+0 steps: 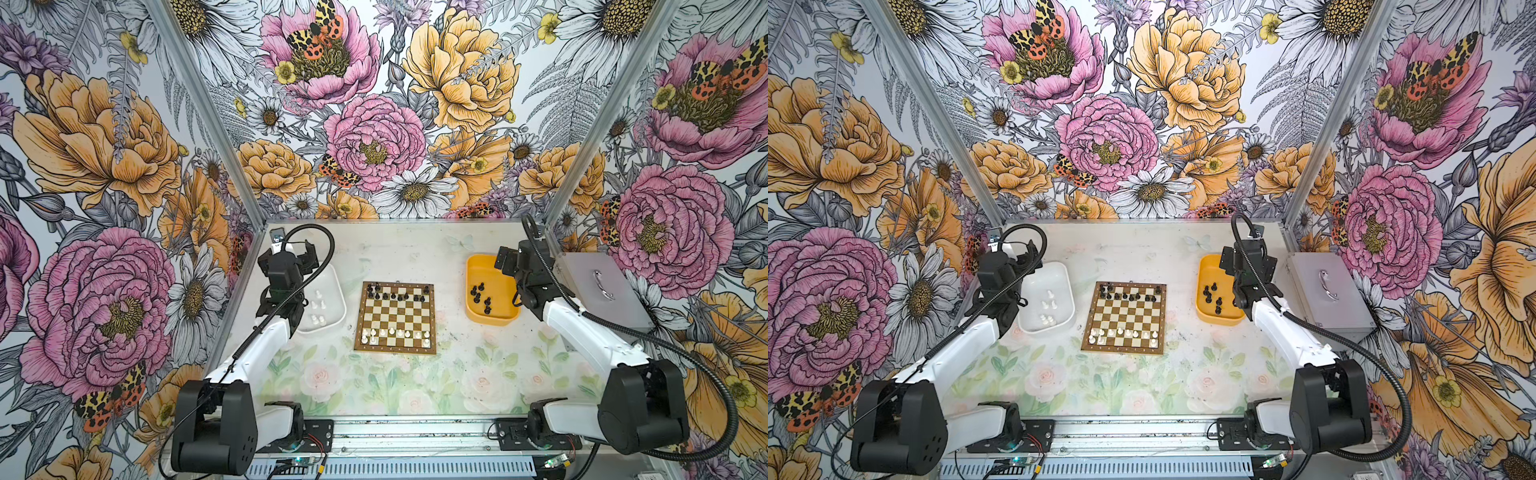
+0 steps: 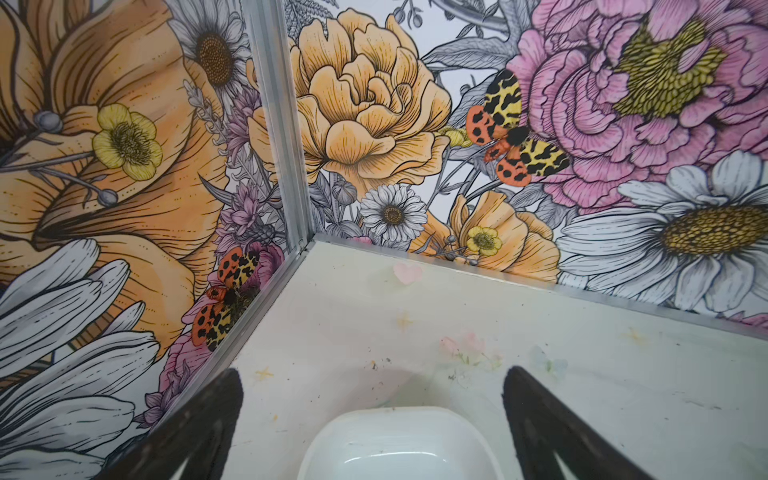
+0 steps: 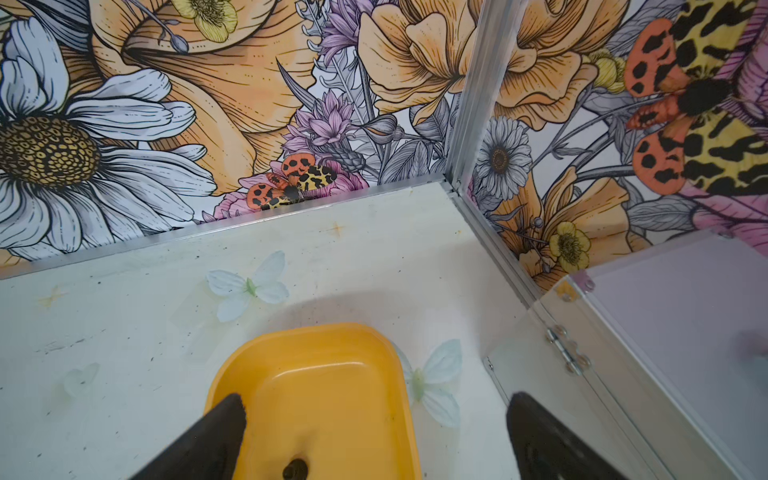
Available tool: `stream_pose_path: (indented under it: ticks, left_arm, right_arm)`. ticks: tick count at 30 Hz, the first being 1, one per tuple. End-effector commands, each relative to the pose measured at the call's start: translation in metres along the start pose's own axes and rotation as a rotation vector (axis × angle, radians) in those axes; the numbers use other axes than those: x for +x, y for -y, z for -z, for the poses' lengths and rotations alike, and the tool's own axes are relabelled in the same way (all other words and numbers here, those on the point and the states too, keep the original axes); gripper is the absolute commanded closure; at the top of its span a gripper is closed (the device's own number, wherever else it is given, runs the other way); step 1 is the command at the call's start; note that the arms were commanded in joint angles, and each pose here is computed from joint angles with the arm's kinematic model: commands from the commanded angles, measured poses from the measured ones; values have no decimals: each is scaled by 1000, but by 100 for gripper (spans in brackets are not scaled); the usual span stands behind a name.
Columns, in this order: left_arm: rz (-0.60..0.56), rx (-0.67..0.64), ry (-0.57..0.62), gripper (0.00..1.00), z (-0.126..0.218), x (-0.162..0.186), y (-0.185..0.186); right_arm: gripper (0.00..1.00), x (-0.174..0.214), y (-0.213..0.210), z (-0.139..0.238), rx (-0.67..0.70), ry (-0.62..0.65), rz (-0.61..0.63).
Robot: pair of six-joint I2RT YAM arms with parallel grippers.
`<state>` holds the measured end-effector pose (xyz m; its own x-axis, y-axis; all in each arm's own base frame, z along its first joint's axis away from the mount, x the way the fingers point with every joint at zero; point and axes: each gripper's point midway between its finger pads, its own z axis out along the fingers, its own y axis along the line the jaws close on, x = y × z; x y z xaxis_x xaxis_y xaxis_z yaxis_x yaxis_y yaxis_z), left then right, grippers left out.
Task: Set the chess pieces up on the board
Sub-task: 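Move the right gripper over the yellow tub while the left arm rises over the chessboard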
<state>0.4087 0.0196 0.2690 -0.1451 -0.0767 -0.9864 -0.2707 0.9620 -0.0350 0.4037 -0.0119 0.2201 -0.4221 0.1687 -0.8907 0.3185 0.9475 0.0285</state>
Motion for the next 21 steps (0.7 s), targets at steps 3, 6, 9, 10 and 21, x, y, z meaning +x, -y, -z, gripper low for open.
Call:
stream_pose_path:
  ticks: [3,6,9,10,21]
  left_arm:
    - [33,29,-130,1,19,1,28]
    - [47,58,-186,1,23,-3,48]
    - [64,87,-253,1,24,-3,67]
    - [69,101,-269,1,26,-3,74]
    - [97,222,-344,1,45,-2,124]
  right_arm:
    - [12,17,-3,24,-48,-163,-60]
    - [30,23,-12,22,-56,-270,-45]
    - [35,34,-23,19,-81,-388,-49]
    - [35,38,-28,18,-88,-422,-57]
    - [27,82,-61,31,-144,-638,-42]
